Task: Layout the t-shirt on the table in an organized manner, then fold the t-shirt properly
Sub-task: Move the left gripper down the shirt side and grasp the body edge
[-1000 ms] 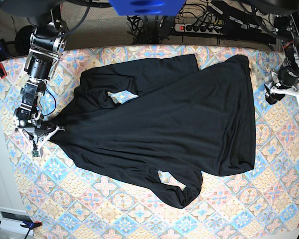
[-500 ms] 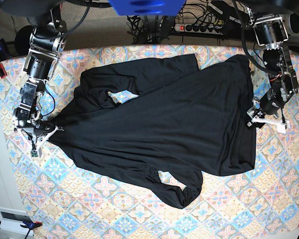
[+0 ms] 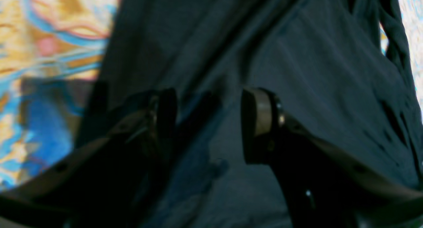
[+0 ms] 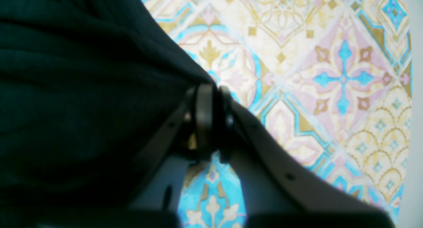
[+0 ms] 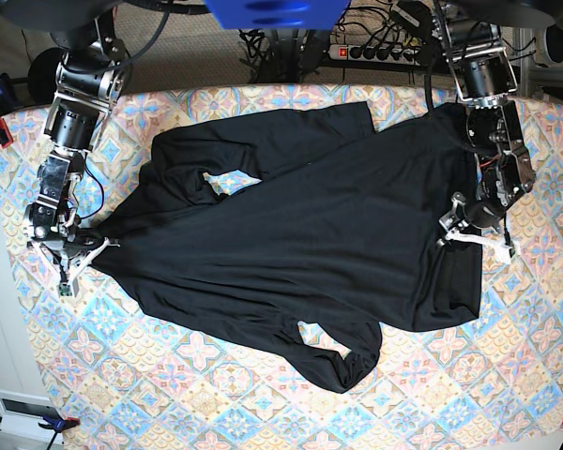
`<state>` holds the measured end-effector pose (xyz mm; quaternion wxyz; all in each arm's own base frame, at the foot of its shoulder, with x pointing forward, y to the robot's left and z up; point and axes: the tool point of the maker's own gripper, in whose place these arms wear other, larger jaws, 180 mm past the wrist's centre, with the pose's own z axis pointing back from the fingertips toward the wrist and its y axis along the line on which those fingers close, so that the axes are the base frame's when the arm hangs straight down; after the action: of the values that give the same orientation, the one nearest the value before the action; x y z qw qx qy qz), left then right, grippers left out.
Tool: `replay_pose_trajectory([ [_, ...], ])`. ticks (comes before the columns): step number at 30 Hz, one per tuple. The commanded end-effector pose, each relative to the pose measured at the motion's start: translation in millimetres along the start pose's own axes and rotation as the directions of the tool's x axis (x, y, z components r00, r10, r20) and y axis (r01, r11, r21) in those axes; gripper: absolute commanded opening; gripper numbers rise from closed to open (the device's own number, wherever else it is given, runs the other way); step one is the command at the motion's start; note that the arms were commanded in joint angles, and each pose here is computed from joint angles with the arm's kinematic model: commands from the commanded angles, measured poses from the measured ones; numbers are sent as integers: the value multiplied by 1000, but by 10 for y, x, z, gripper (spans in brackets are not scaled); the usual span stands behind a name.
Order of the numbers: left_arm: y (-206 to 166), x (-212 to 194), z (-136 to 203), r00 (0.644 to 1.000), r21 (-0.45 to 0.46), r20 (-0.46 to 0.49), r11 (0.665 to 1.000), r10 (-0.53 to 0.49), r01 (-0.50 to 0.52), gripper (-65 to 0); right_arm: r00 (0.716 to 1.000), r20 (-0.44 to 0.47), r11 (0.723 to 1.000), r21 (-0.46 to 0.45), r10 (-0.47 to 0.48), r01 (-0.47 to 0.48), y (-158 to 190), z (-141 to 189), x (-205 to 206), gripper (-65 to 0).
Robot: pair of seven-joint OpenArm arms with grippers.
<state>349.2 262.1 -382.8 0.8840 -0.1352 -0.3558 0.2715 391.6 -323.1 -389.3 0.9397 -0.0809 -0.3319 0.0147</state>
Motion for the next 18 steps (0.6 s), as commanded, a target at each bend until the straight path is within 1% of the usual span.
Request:
replay_pose_trajectory([
  [1, -27, 211, 51, 998, -5, 54, 1000, -17, 17, -347, 998, 64, 1000, -24, 0, 2, -123, 71, 242, -650],
  [10, 48, 230, 75, 998, 12, 59, 1000, -17, 16, -347, 998, 61, 1000, -23, -1, 3, -121, 66, 233, -650],
  [14, 119, 99, 79, 999, 23, 34, 1000, -14, 13, -347, 998, 62, 1000, -23, -1, 3, -121, 66, 236, -650],
  [18, 126, 67, 74, 999, 26, 28, 1000, -15, 14, -347, 998, 64, 1000, -23, -1, 3, -121, 66, 238, -650],
])
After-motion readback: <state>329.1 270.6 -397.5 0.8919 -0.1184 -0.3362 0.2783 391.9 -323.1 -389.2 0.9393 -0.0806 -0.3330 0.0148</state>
